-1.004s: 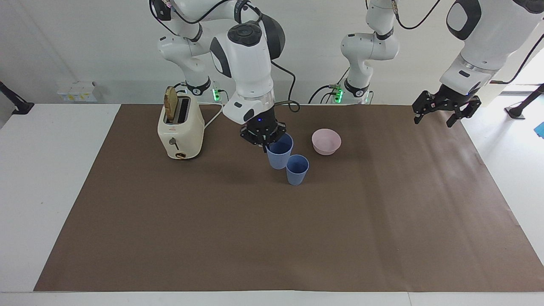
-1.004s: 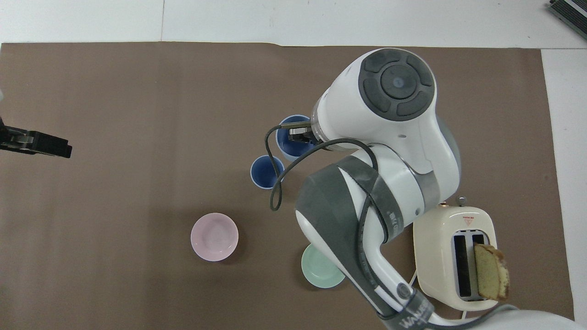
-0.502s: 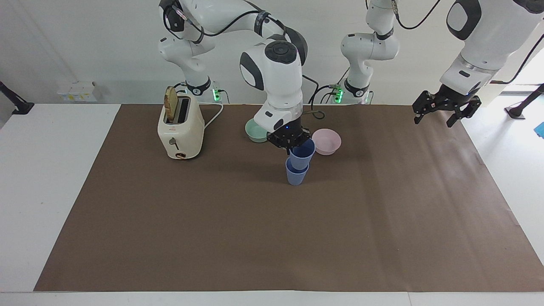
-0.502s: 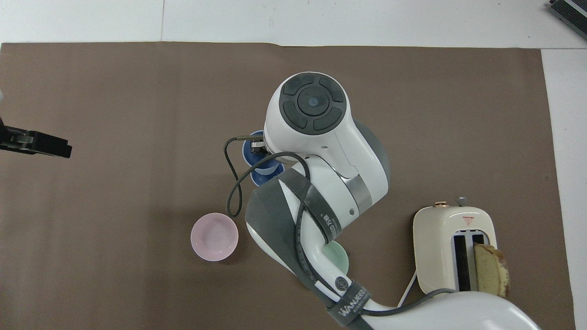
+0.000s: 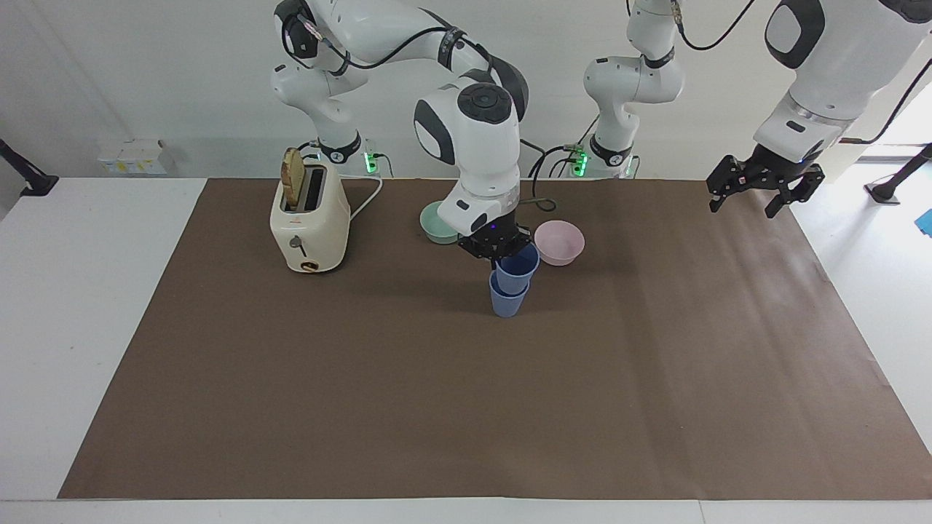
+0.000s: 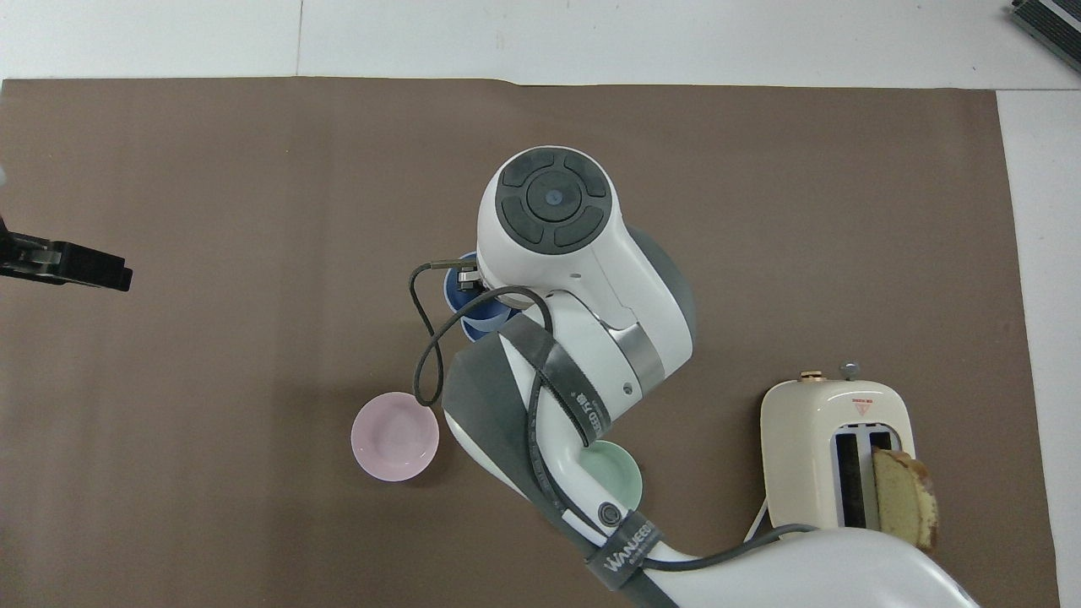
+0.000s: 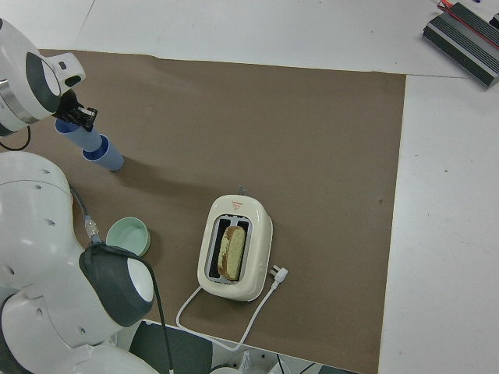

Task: Stack blue cups with both arms
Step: 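Lower the blue cup into the center cup and open the right gripper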

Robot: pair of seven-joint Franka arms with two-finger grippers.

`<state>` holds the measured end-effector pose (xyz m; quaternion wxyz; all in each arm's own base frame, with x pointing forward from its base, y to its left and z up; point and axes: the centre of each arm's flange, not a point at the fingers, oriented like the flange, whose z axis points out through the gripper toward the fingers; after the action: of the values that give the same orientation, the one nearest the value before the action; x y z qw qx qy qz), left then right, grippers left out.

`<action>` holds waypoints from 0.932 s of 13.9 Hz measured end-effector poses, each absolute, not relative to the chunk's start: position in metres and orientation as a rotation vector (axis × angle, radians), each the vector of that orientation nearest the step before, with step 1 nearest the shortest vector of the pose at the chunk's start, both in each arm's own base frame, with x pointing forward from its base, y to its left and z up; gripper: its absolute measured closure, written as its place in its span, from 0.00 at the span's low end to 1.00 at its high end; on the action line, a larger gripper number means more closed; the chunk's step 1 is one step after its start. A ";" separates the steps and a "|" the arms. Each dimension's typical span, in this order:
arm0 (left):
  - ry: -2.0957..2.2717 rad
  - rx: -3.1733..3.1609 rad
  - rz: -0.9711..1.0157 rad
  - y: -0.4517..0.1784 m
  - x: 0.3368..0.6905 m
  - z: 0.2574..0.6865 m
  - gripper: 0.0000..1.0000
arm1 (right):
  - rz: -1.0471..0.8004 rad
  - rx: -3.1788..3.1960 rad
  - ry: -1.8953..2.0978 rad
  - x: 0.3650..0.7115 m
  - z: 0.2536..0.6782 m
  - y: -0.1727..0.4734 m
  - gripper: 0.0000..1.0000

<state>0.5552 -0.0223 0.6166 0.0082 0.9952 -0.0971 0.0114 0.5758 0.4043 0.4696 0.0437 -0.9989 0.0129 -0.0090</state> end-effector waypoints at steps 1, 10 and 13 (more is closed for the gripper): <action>-0.304 3.110 0.036 -0.022 0.555 0.617 0.00 | -0.019 -3.058 0.039 0.575 0.465 0.404 0.96; -0.305 3.110 0.036 -0.022 0.555 0.617 0.00 | -0.016 -3.061 0.046 0.574 0.429 0.403 0.96; -0.305 3.110 0.036 -0.022 0.555 0.617 0.00 | 0.000 -3.069 0.046 0.572 0.417 0.402 0.96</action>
<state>0.5552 -0.0223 0.6166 0.0082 0.9951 -0.0977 0.0115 0.5721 0.4018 0.4174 0.0361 -0.9992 0.0150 -0.0002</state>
